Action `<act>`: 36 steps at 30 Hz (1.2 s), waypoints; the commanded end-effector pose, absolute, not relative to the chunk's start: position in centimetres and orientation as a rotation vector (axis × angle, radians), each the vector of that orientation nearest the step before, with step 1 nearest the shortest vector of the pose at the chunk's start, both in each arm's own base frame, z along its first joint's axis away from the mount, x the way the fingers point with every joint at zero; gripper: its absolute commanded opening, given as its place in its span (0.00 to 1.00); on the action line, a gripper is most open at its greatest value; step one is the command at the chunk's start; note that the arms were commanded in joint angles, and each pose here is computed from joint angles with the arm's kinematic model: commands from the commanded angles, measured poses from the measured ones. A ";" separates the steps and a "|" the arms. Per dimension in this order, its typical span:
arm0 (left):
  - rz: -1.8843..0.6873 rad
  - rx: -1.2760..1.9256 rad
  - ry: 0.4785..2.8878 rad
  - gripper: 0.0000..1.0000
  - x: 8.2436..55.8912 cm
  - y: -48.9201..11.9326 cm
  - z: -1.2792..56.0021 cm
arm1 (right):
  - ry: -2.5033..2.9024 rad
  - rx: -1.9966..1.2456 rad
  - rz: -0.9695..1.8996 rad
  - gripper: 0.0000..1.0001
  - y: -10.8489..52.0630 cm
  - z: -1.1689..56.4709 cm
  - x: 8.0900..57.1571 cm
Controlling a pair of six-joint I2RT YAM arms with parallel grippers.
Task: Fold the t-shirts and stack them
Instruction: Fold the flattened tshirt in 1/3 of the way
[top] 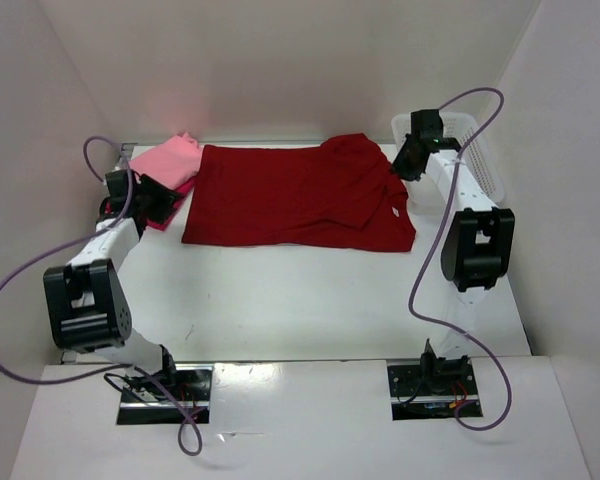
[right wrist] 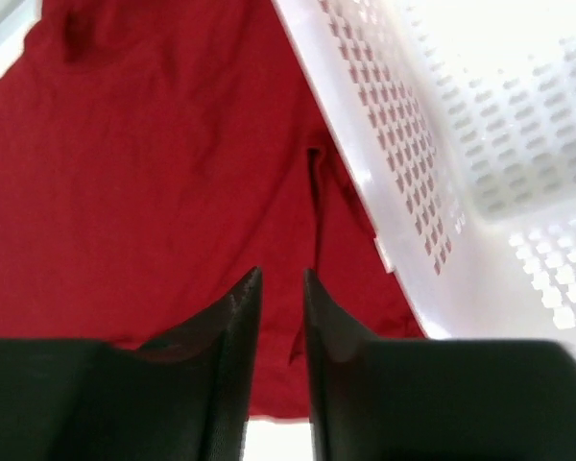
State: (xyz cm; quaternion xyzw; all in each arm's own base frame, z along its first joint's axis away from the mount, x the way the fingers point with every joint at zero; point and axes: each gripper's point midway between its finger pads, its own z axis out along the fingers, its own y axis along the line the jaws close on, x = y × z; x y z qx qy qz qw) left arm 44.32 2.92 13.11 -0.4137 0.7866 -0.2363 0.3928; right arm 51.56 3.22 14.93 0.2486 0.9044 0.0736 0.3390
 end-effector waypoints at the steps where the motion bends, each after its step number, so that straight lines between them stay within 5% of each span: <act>1: -0.574 -1.002 2.026 0.53 41.7 2.3 13.5 | 2.240 0.610 0.279 0.27 3.7 20.4 49.5; 2: -0.578 -1.026 2.069 0.45 40.0 1.7 11.9 | 2.257 0.607 0.290 0.11 3.9 20.0 48.4; 4: -0.571 -1.054 2.108 0.38 38.3 1.3 10.3 | 2.276 0.608 0.324 0.00 4.3 19.2 45.7; 9: -0.532 -1.175 2.153 0.37 36.0 2.3 7.2 | 2.374 0.653 0.330 0.00 4.5 15.3 39.2; 11: -0.531 -1.206 2.151 0.49 35.7 2.5 6.2 | 2.363 0.659 0.349 0.00 4.7 15.5 37.8; 14: -0.543 -1.252 2.143 0.53 36.3 2.6 5.0 | 2.409 0.684 0.397 0.07 5.4 13.4 35.8; 20: -0.564 -1.295 2.154 0.48 38.0 2.8 2.6 | 2.428 0.838 0.411 0.45 4.7 9.7 33.8; 26: -0.603 -1.280 2.115 0.39 39.9 2.9 3.0 | 2.306 1.069 0.442 0.49 2.4 8.2 34.7; 36: -0.627 -1.267 2.160 0.11 39.9 2.4 2.2 | 2.279 1.229 0.308 0.43 0.3 3.9 36.2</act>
